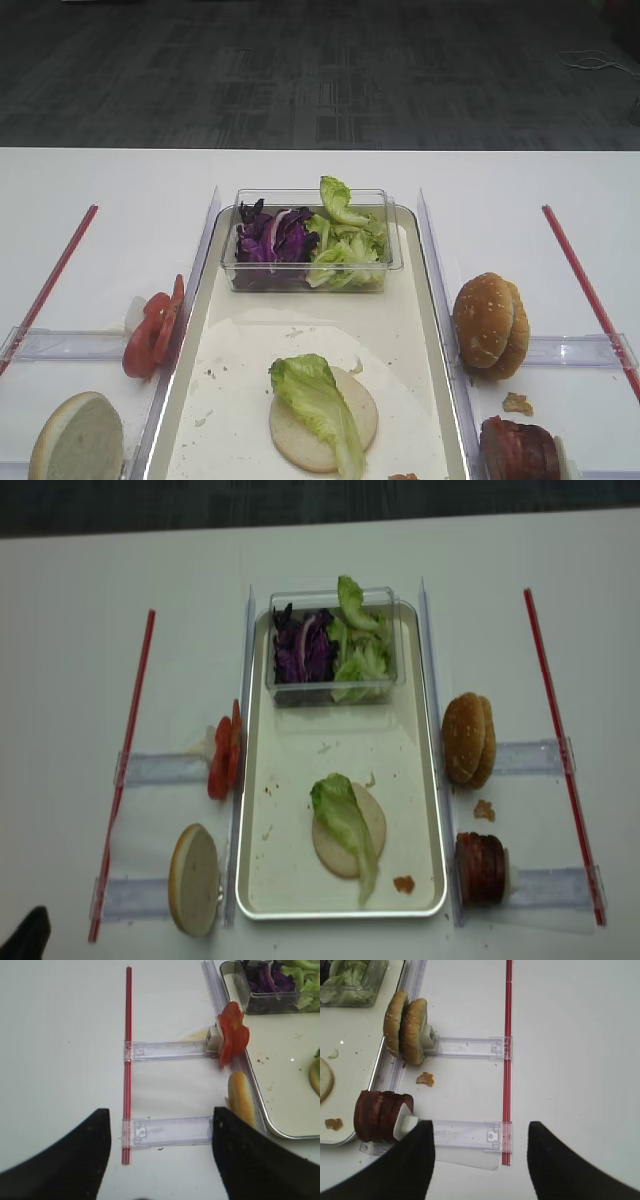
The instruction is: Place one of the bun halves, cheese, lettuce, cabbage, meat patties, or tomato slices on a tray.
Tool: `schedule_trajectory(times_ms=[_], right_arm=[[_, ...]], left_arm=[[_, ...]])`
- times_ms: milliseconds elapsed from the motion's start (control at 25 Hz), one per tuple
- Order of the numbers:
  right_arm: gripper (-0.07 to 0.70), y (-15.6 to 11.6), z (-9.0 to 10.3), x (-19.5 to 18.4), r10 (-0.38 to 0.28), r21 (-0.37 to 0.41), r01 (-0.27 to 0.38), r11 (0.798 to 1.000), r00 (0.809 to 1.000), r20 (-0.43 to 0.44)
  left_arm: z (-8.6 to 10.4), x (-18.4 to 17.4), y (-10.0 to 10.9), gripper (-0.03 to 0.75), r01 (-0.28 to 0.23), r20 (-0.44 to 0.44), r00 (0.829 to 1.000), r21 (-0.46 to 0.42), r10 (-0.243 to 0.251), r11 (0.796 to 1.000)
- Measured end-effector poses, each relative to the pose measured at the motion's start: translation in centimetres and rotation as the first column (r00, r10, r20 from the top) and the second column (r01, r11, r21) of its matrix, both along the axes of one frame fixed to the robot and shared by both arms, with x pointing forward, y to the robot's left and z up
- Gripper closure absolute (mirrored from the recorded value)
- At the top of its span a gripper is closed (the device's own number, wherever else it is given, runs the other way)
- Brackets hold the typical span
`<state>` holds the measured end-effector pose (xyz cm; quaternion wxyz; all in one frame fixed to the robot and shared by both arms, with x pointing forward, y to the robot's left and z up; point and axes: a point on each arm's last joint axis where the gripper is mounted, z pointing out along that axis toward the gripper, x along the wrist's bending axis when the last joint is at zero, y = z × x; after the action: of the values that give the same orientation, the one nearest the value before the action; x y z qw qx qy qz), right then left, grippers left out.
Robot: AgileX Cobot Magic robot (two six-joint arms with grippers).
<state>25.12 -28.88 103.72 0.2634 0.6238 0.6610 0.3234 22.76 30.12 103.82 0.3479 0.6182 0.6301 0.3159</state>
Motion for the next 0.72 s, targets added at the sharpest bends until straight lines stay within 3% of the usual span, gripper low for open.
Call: schedule_trajectory(times_ms=[360,720], right_arm=[[0.198,0.0,0.0,-1.9,0.005,-0.008,-0.004,1.0,0.991,0.135],[0.198,0.0,0.0,-2.0,0.015,-0.02,-0.012,1.0,0.99,0.139]], left_arm=[[0.0,0.0,0.0,0.294,0.0,0.0,1.0,0.0,0.0,1.0],[0.0,0.0,0.0,0.294,0.001,0.0,1.0,0.002,-0.001,1.0]])
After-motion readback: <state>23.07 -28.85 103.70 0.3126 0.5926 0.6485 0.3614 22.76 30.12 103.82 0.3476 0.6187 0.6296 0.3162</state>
